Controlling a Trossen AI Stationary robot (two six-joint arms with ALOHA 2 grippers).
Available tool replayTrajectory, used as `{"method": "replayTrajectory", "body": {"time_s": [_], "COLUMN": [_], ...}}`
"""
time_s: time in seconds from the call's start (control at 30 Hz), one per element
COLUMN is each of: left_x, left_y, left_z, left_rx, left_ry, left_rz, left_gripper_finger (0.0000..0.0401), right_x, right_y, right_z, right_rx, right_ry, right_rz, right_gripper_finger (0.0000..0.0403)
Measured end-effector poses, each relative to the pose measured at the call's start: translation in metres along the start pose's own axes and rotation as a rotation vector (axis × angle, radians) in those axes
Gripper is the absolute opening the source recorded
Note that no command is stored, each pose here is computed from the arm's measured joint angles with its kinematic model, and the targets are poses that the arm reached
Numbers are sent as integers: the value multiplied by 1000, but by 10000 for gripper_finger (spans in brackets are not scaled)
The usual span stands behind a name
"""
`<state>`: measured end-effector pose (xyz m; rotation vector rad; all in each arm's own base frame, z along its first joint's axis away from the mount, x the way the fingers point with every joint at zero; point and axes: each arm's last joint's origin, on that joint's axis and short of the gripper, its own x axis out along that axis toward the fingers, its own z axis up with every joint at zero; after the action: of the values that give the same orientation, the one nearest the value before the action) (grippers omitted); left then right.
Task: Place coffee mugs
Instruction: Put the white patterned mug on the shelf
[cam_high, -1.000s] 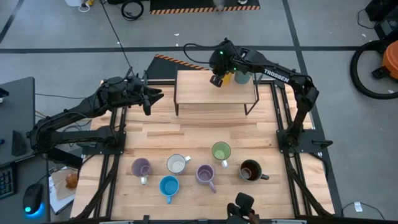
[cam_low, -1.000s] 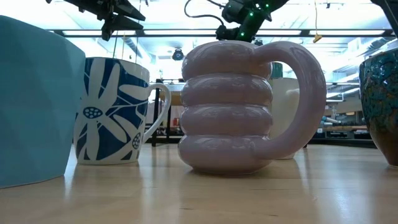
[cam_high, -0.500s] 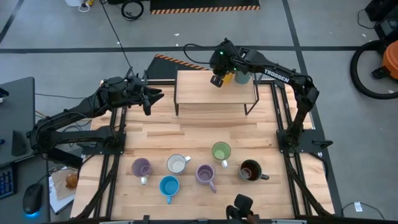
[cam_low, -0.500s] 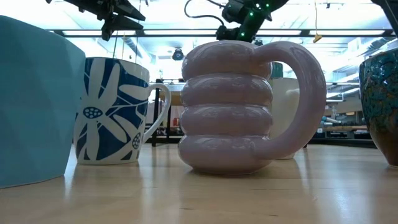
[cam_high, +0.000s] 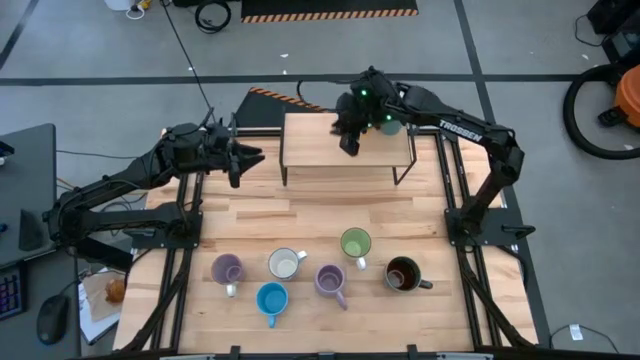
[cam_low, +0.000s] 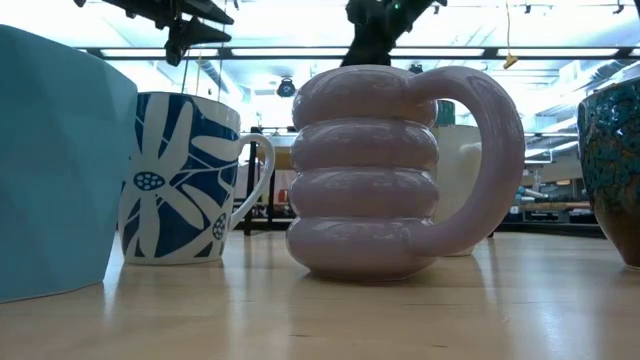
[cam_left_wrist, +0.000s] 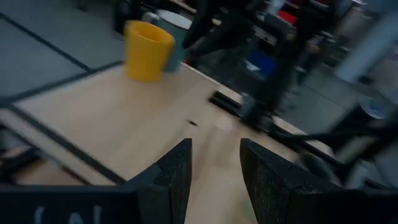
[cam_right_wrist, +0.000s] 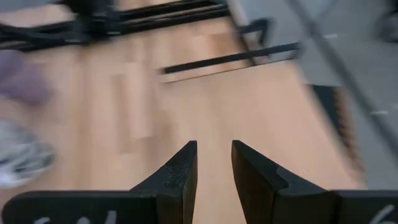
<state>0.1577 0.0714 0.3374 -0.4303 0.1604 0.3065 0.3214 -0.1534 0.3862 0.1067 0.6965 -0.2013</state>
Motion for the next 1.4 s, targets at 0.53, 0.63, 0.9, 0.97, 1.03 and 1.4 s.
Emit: {"method": "replayTrajectory", "body": {"time_s": [0.53,0.63,0.9,0.97,1.03,1.4], "left_x": [0,-1,-4,-6,-9,15], "left_y": [-21,-26,-47,-55,-64,-112], "left_z": [-23,-27,-41,-46,-50,-92], "left_rx": [-61,-88,-119,-104,-98,-102], "left_ry": [264,296,421,454,476,759], "left_rz": [-244,-266,-354,-391,-418,-452], "left_gripper_finger": [141,141,141,141,141,141], "right_x": [-1,-2,-6,-9,-14,-54], "right_y": [104,117,154,164,174,218], "right_z": [-21,-23,-29,-33,-38,-50], "right_rx": [172,180,198,190,177,159], "right_ry": [300,322,362,390,415,380], "right_rz": [268,282,274,273,266,252], "right_gripper_finger": [105,105,105,105,105,105]}}
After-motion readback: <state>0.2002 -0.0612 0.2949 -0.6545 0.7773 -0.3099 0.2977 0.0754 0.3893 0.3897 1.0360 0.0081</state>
